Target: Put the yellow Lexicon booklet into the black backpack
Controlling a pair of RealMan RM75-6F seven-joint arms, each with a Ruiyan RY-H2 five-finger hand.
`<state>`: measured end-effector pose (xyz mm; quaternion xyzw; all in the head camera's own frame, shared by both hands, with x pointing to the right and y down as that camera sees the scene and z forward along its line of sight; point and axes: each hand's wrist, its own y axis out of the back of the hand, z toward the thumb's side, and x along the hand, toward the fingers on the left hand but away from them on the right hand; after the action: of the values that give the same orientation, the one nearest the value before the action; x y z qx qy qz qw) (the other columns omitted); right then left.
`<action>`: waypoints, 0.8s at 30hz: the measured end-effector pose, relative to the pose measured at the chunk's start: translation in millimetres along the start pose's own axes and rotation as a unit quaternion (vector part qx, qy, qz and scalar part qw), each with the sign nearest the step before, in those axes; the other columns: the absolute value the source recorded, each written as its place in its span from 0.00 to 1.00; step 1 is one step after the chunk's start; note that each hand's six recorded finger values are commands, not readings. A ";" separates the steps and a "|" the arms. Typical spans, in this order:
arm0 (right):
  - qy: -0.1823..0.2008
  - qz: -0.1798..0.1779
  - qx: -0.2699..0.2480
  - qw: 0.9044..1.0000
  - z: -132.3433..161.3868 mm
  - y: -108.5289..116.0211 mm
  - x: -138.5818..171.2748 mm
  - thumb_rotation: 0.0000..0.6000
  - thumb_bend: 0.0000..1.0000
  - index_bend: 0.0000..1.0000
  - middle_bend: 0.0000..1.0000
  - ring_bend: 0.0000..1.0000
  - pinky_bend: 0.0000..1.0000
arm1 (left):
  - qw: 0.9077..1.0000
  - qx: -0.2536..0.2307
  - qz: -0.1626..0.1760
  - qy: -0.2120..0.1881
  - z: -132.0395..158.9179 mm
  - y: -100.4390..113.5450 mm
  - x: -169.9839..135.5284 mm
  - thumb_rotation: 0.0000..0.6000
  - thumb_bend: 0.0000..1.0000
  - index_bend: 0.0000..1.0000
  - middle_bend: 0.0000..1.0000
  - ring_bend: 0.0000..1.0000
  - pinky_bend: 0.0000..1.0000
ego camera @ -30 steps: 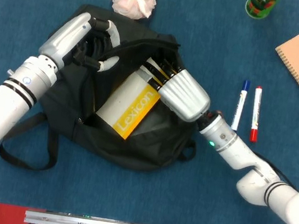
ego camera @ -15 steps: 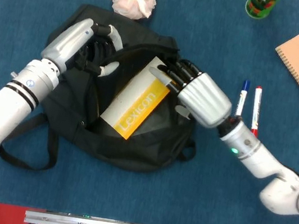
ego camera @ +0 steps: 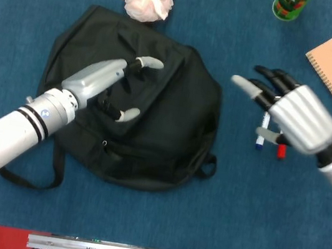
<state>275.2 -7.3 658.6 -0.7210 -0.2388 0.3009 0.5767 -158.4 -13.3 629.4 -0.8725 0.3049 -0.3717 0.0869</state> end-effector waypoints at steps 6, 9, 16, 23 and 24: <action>-0.052 0.007 0.004 0.999 -29.8 20.7 30.9 1.00 0.02 0.20 0.34 0.19 0.29 | 1.000 -0.004 0.003 -0.013 6.0 1.1 -6.9 1.00 0.33 0.10 0.22 0.20 0.32; -0.086 0.014 0.006 0.996 -46.3 27.3 43.2 1.00 0.03 0.26 0.39 0.23 0.34 | 1.000 -0.002 0.021 -0.016 3.3 7.6 -9.6 1.00 0.33 0.13 0.22 0.20 0.32; -0.173 0.043 0.016 0.984 -85.2 35.0 80.8 1.00 0.18 0.49 0.50 0.35 0.48 | 0.994 0.043 0.101 -0.012 -23.1 30.7 -19.3 1.00 0.33 0.22 0.24 0.20 0.32; -0.242 0.061 0.036 0.968 -113.0 34.9 126.8 1.00 0.25 0.68 0.62 0.48 0.60 | 0.970 0.103 0.218 0.036 -85.9 68.7 -39.2 1.00 0.33 0.28 0.26 0.20 0.32; -0.254 0.064 0.037 0.964 -117.6 35.2 134.8 1.00 0.25 0.72 0.64 0.50 0.63 | 0.966 0.109 0.231 0.043 -94.5 72.7 -43.5 1.00 0.33 0.29 0.27 0.20 0.32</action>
<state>453.5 -2.7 621.0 -0.6127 -0.3194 0.5191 0.5032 -282.0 -38.3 642.9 -0.7467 0.4595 -0.4099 0.2514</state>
